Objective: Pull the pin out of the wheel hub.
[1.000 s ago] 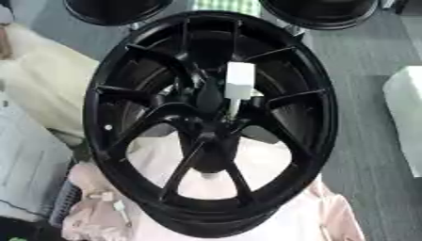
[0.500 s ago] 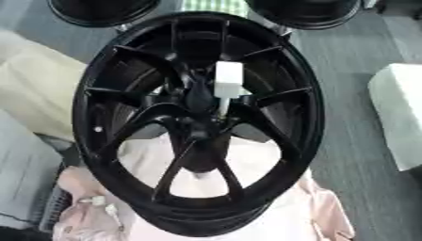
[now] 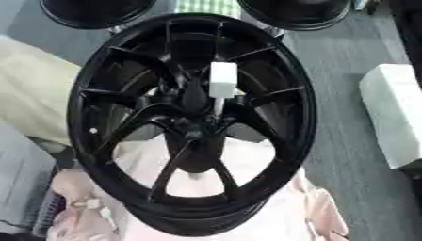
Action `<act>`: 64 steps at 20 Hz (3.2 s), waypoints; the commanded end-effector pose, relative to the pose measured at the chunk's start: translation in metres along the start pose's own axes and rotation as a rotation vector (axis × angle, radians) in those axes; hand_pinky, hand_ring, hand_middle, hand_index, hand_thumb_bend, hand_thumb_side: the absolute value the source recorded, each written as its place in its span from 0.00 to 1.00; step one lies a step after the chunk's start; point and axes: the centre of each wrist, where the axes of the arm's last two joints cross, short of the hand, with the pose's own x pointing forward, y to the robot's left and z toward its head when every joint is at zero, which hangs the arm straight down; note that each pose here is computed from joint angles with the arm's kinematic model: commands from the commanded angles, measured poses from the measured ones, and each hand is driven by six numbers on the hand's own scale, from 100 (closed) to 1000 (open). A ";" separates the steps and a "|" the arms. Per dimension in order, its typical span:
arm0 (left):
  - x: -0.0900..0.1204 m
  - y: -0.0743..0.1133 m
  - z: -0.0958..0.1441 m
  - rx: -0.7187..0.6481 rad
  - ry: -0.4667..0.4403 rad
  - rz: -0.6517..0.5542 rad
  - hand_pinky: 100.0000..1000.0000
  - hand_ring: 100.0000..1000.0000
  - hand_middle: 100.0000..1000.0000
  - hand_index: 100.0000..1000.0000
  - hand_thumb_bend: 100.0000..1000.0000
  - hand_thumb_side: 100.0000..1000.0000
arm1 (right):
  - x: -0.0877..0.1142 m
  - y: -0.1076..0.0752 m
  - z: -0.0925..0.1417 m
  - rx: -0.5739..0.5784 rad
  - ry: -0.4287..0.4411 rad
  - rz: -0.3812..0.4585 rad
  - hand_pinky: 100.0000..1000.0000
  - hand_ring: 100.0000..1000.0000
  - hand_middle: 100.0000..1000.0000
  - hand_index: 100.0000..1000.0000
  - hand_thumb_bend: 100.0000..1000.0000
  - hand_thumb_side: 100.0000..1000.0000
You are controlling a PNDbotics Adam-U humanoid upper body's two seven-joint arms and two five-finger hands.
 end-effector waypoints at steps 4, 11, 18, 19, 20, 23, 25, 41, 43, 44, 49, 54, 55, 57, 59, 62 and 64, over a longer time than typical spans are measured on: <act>0.004 0.011 -0.001 0.029 -0.011 -0.041 0.41 0.44 0.48 0.62 0.00 0.73 | 0.012 -0.002 -0.001 0.096 0.032 0.104 0.76 0.75 0.72 0.75 0.47 0.37; 0.004 0.013 0.000 0.041 -0.011 -0.053 0.41 0.44 0.48 0.62 0.00 0.74 | 0.030 0.018 0.001 0.150 0.063 0.108 0.76 0.76 0.73 0.77 0.50 0.42; 0.005 0.016 0.001 0.046 -0.011 -0.067 0.41 0.44 0.48 0.62 0.00 0.74 | 0.042 0.028 0.004 0.190 0.046 0.101 0.75 0.76 0.73 0.79 0.55 0.49; 0.005 0.016 0.001 0.046 -0.010 -0.071 0.41 0.44 0.48 0.62 0.00 0.74 | 0.042 0.030 0.005 0.192 0.053 0.100 0.75 0.76 0.73 0.79 0.55 0.49; 0.005 0.017 0.001 0.047 -0.010 -0.073 0.41 0.44 0.48 0.62 0.00 0.74 | 0.043 0.031 0.006 0.196 0.060 0.099 0.75 0.76 0.73 0.80 0.55 0.49; 0.005 0.018 0.001 0.047 -0.009 -0.081 0.41 0.44 0.48 0.62 0.00 0.74 | 0.044 0.034 0.008 0.211 0.077 0.096 0.75 0.77 0.74 0.80 0.55 0.50; 0.005 0.018 0.001 0.048 -0.006 -0.085 0.41 0.44 0.48 0.62 0.00 0.75 | 0.047 0.035 0.009 0.221 0.080 0.098 0.76 0.77 0.74 0.81 0.55 0.50; 0.002 0.023 0.003 0.054 0.009 -0.106 0.40 0.44 0.48 0.62 0.00 0.75 | 0.053 0.070 0.006 0.286 0.116 0.196 0.75 0.75 0.72 0.79 0.50 0.49; 0.002 0.023 0.003 0.055 0.010 -0.107 0.41 0.44 0.48 0.62 0.00 0.75 | 0.052 0.076 0.007 0.298 0.116 0.181 0.75 0.75 0.72 0.79 0.51 0.49; 0.002 0.023 0.003 0.055 0.011 -0.108 0.41 0.44 0.48 0.62 0.00 0.75 | 0.051 0.079 0.007 0.306 0.117 0.171 0.75 0.75 0.72 0.79 0.51 0.49; 0.002 0.025 0.004 0.058 0.016 -0.115 0.41 0.44 0.48 0.62 0.00 0.76 | 0.048 0.091 0.011 0.324 0.133 0.125 0.74 0.75 0.71 0.79 0.51 0.50; 0.001 0.026 0.005 0.058 0.019 -0.120 0.41 0.44 0.48 0.62 0.00 0.76 | 0.046 0.096 0.013 0.338 0.142 0.113 0.74 0.74 0.70 0.78 0.51 0.50; 0.001 0.026 0.005 0.057 0.019 -0.120 0.41 0.44 0.48 0.62 0.00 0.76 | 0.046 0.096 0.013 0.338 0.143 0.112 0.74 0.74 0.70 0.78 0.51 0.50; 0.001 0.026 0.005 0.057 0.019 -0.122 0.41 0.44 0.48 0.62 0.00 0.76 | 0.046 0.098 0.014 0.335 0.146 0.109 0.73 0.74 0.70 0.78 0.51 0.50; 0.002 0.026 0.005 0.057 0.019 -0.123 0.41 0.44 0.48 0.62 0.00 0.76 | 0.046 0.099 0.015 0.333 0.152 0.106 0.73 0.73 0.69 0.78 0.51 0.50; 0.002 0.026 0.005 0.057 0.019 -0.123 0.41 0.44 0.48 0.62 0.00 0.76 | 0.045 0.101 0.018 0.330 0.166 0.101 0.71 0.70 0.66 0.79 0.51 0.49; 0.002 0.026 0.005 0.057 0.019 -0.123 0.41 0.44 0.48 0.62 0.00 0.76 | 0.044 0.105 0.020 0.331 0.178 0.095 0.70 0.68 0.64 0.79 0.51 0.49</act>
